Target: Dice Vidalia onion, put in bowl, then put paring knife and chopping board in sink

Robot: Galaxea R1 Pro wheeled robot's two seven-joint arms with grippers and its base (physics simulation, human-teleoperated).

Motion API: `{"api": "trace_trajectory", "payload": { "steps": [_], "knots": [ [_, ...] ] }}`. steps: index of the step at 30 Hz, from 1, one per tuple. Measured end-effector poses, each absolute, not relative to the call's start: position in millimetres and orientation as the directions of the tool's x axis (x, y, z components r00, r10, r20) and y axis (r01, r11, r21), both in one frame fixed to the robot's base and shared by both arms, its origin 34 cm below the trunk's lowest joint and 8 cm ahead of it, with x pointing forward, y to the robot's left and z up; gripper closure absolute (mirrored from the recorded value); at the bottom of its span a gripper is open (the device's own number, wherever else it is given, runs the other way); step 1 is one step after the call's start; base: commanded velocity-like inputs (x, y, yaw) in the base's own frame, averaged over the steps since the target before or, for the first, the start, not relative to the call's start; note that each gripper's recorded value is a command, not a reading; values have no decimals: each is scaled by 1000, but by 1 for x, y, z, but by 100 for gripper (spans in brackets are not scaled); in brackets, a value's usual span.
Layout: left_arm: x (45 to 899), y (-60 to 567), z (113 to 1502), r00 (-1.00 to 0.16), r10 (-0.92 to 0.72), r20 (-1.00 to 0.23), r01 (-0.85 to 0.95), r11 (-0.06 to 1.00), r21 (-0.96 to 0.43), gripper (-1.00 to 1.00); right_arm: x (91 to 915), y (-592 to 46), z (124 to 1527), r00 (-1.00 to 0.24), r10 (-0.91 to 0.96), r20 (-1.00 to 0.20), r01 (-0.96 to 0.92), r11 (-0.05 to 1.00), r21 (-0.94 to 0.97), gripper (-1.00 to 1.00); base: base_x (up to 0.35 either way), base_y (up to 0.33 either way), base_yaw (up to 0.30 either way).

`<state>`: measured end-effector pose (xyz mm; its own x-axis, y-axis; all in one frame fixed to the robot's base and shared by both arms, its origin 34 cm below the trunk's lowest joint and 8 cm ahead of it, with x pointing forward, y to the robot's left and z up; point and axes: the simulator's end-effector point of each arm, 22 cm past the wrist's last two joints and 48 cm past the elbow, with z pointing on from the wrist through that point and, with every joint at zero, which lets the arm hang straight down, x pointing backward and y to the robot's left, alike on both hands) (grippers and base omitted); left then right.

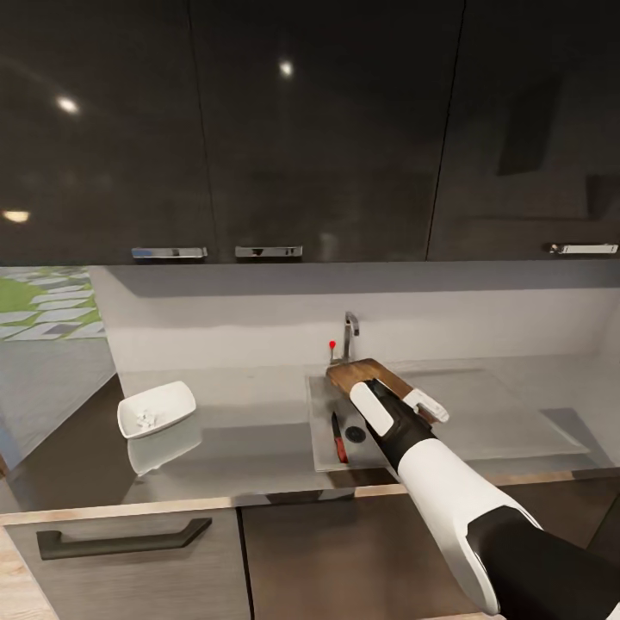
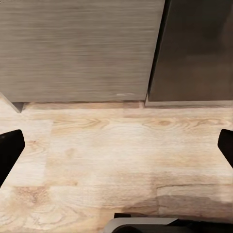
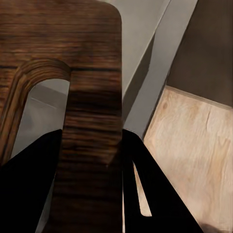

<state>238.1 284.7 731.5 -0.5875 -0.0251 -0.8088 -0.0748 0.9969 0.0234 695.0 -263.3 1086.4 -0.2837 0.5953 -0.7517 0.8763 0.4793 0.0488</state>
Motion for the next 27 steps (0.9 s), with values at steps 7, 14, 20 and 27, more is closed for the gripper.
{"api": "trace_trajectory", "payload": {
  "steps": [7, 14, 20, 27],
  "knots": [
    [238, 285, 731, -588, -26, -808, -75, 997, 23, -100, 684, -265, 1081, -288, 615, -734, 895, 445, 22, 100, 157, 165, 0],
    [238, 284, 731, -588, -25, -808, -75, 997, 23, -100, 675, -259, 1071, -294, 660, -691, 907, 420, 15, 100, 186, 230, 0],
    [236, 284, 730, -595, -25, -803, -74, 997, 24, -100, 674, -260, 1065, -252, 679, -690, 924, 380, 36, 100, 50, 64, 0],
    [232, 284, 728, -605, -26, -796, -75, 997, 25, -100, 665, -266, 1052, -241, 685, -688, 943, 334, 2, 100, 3, 4, 0]
  ]
}}
